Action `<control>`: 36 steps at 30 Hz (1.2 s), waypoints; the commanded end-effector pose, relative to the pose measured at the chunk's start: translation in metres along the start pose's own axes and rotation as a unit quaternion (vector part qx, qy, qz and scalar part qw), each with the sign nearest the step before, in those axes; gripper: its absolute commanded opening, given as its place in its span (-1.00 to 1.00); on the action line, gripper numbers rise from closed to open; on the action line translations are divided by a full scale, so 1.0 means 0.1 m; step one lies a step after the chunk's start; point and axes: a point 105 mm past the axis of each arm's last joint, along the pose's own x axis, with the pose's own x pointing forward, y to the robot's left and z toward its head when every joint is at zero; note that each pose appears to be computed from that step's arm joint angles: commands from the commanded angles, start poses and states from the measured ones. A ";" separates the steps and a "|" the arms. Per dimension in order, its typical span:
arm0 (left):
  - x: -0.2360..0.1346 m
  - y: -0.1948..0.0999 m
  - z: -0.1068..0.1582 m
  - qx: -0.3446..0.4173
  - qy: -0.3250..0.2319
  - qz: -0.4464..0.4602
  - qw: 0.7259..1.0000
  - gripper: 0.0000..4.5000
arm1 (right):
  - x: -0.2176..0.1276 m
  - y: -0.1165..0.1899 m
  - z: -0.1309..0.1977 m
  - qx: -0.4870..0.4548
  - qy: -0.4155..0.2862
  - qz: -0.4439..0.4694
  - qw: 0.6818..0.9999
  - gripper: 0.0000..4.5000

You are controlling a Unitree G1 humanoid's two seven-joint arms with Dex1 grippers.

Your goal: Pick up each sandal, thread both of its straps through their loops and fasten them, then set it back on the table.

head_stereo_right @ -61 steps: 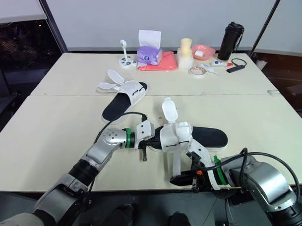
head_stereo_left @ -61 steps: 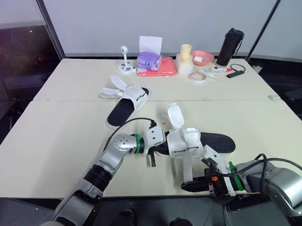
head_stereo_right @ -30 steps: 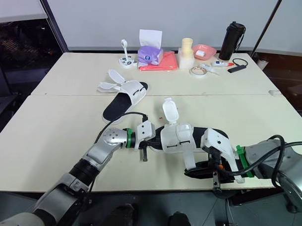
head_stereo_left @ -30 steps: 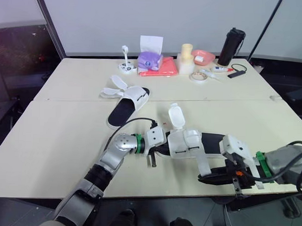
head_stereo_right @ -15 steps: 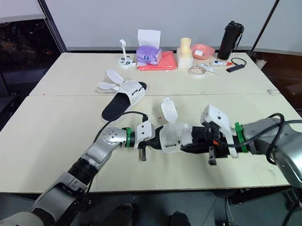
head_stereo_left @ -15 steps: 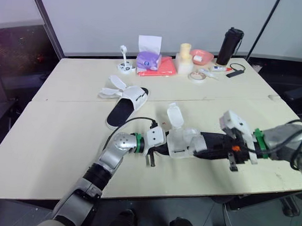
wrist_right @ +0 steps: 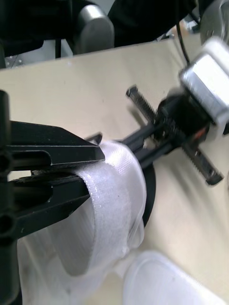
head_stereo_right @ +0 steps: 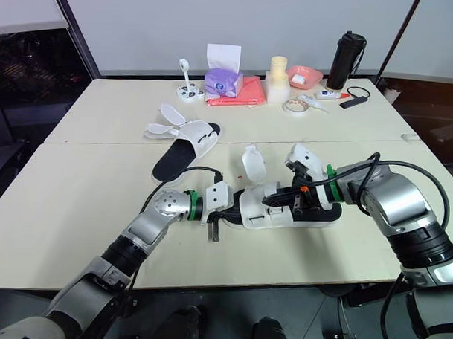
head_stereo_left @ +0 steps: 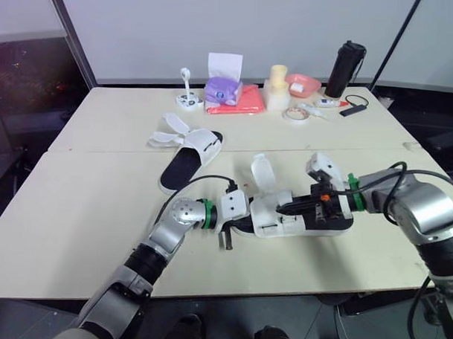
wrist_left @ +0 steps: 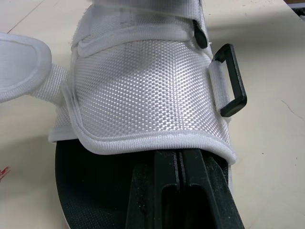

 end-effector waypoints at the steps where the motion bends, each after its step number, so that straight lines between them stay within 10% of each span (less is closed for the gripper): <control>1: -0.01 -0.18 -0.38 -0.034 0.068 -0.022 0.997 -1.00 | -0.12 -0.18 0.12 -0.022 -0.012 -0.050 0.998 -0.59; 6: -0.02 -0.19 -0.38 -0.035 0.069 -0.020 0.997 -1.00 | -0.13 -0.27 0.17 -0.027 -0.027 -0.078 0.996 0.48; 25: 0.00 -0.17 -0.36 -0.036 0.064 -0.018 0.997 -1.00 | -0.16 -0.75 0.34 -0.014 -0.057 -0.194 0.979 0.48; 36: 0.00 -0.17 -0.35 -0.037 0.061 -0.014 0.997 -1.00 | 0.12 -0.83 -0.06 -0.076 0.053 -0.204 0.975 0.48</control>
